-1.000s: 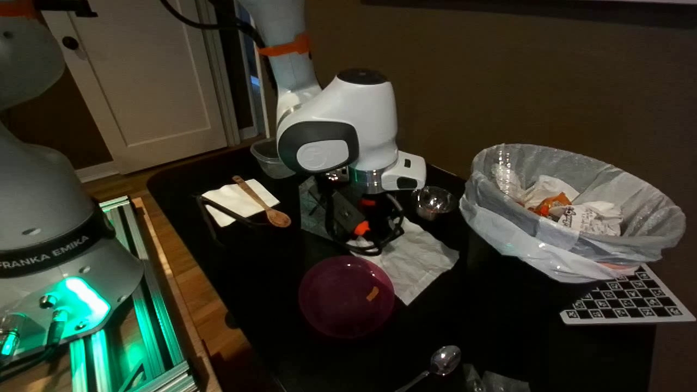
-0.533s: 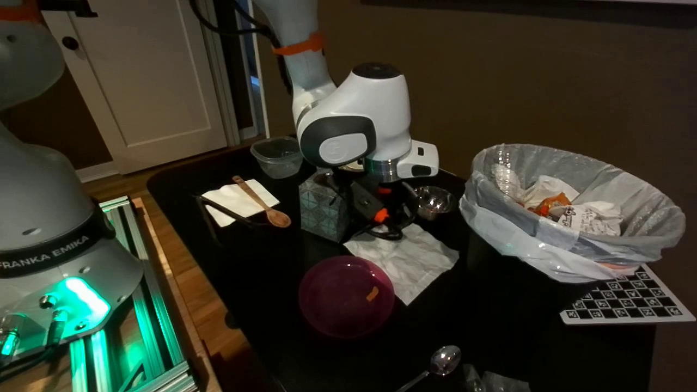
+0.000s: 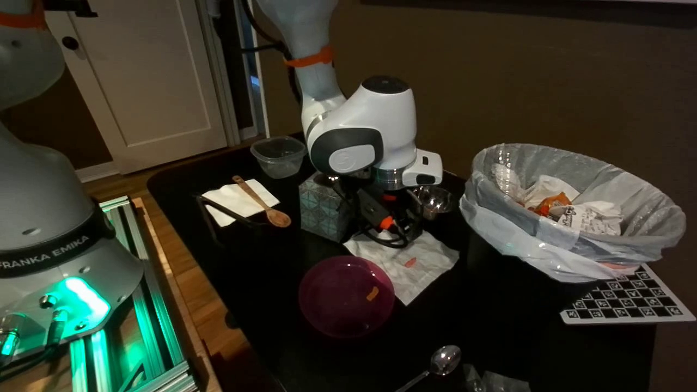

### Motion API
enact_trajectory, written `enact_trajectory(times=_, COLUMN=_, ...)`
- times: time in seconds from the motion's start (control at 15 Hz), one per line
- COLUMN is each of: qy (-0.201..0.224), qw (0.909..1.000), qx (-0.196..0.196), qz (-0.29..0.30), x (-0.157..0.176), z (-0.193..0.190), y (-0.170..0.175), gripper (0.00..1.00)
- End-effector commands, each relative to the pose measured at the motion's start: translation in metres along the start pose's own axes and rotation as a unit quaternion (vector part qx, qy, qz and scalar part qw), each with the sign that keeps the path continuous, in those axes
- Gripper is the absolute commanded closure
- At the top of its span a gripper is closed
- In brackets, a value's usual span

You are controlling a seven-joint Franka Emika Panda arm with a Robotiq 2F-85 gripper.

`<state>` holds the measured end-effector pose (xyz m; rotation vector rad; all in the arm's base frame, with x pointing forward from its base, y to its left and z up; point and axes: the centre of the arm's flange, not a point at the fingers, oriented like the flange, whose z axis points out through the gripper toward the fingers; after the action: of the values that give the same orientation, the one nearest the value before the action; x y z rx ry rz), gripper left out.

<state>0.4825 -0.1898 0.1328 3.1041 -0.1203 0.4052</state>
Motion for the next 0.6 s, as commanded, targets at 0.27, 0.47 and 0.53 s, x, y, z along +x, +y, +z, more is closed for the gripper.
enact_trajectory(times=0.27, qy=-0.021, qw=0.9997, qx=0.015, qz=0.006, x=-0.004, z=-0.007, y=-0.002, gripper=0.01)
enact_trajectory(times=0.47, qy=-0.06, qw=0.9979, qx=0.026, qz=-0.004, x=-0.009, z=-0.036, y=0.001, gripper=0.03)
enact_trajectory(times=0.53, qy=-0.078, qw=0.9965, qx=0.03, qz=-0.009, x=-0.013, z=-0.045, y=0.004, gripper=0.03)
